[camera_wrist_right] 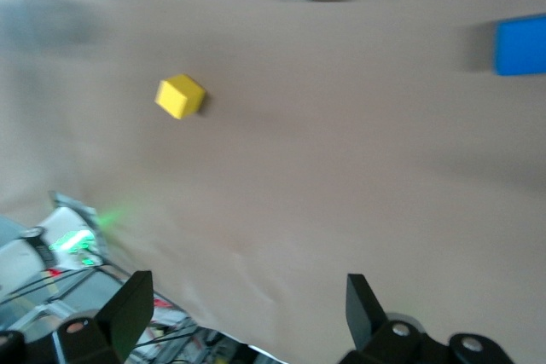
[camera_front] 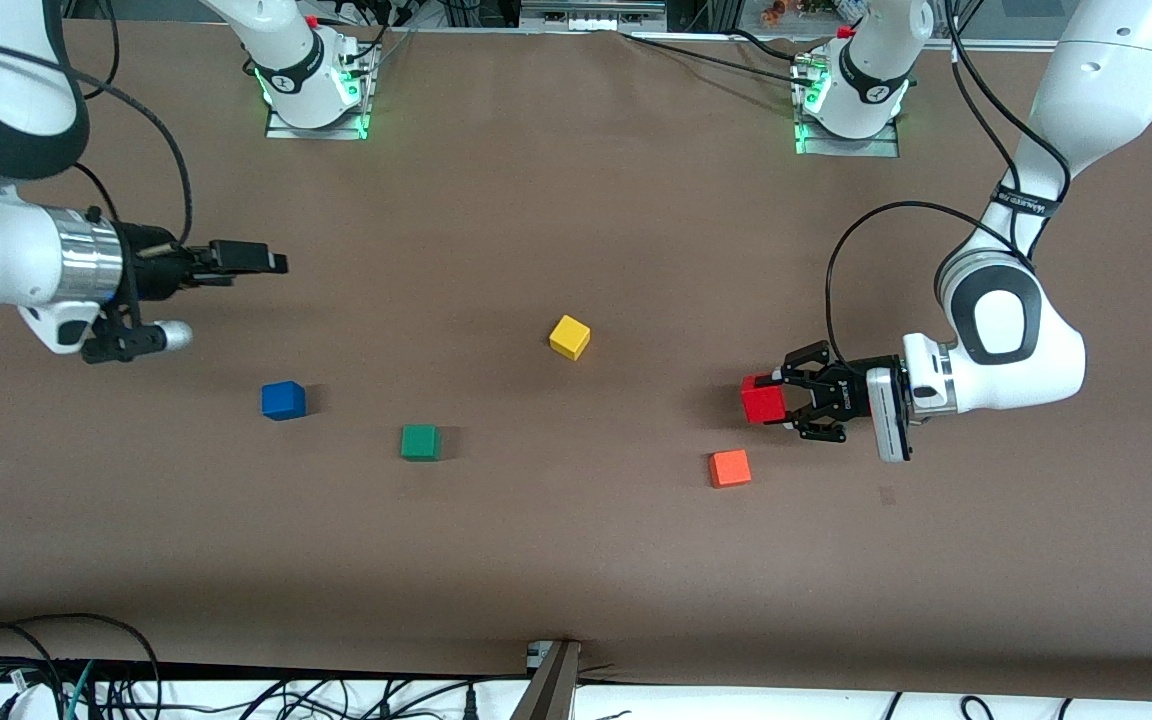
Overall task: Pass red block to right arm, stack on blue
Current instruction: 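Lift the red cube with the left gripper while the right gripper approaches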
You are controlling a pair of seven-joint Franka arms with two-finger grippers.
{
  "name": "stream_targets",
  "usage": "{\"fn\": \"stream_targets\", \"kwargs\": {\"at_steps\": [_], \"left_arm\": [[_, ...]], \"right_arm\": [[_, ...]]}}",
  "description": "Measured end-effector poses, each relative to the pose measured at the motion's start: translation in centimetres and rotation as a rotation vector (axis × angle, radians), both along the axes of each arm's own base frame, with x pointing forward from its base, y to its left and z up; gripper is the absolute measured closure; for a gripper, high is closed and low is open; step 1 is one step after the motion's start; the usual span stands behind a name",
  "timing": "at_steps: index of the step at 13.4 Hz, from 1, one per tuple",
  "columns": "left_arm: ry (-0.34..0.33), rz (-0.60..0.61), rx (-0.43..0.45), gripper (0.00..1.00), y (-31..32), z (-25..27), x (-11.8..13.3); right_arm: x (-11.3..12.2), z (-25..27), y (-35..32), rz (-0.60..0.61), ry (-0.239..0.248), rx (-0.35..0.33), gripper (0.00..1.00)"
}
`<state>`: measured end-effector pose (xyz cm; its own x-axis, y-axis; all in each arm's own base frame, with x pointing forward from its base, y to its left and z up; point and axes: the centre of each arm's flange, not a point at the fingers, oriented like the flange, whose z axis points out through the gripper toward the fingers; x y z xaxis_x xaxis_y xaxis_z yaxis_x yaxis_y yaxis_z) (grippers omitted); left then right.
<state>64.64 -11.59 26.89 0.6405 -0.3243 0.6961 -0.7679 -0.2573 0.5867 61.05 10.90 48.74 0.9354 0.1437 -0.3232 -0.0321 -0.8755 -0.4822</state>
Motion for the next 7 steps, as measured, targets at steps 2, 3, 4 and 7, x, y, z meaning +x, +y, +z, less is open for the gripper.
{"fn": "stream_targets", "kwargs": {"at_steps": [2,3,4,7], "left_arm": [[-0.106,-0.074,-0.097,0.44,-3.4,0.4,0.9],[-0.179,-0.093,-0.158,0.44,-5.5,0.7,1.5],[-0.237,-0.102,-0.212,0.44,-7.5,0.9,1.8],[-0.337,-0.094,-0.340,0.44,-12.9,0.6,1.0]], "right_arm": [[0.9,-2.3,2.4,-0.035,0.057,0.150,0.00],[1.3,-3.6,3.5,-0.058,0.092,0.225,0.00],[1.8,-5.0,4.4,-0.084,0.129,0.300,0.00],[3.0,-9.0,7.9,-0.159,0.204,0.462,0.00]]}}
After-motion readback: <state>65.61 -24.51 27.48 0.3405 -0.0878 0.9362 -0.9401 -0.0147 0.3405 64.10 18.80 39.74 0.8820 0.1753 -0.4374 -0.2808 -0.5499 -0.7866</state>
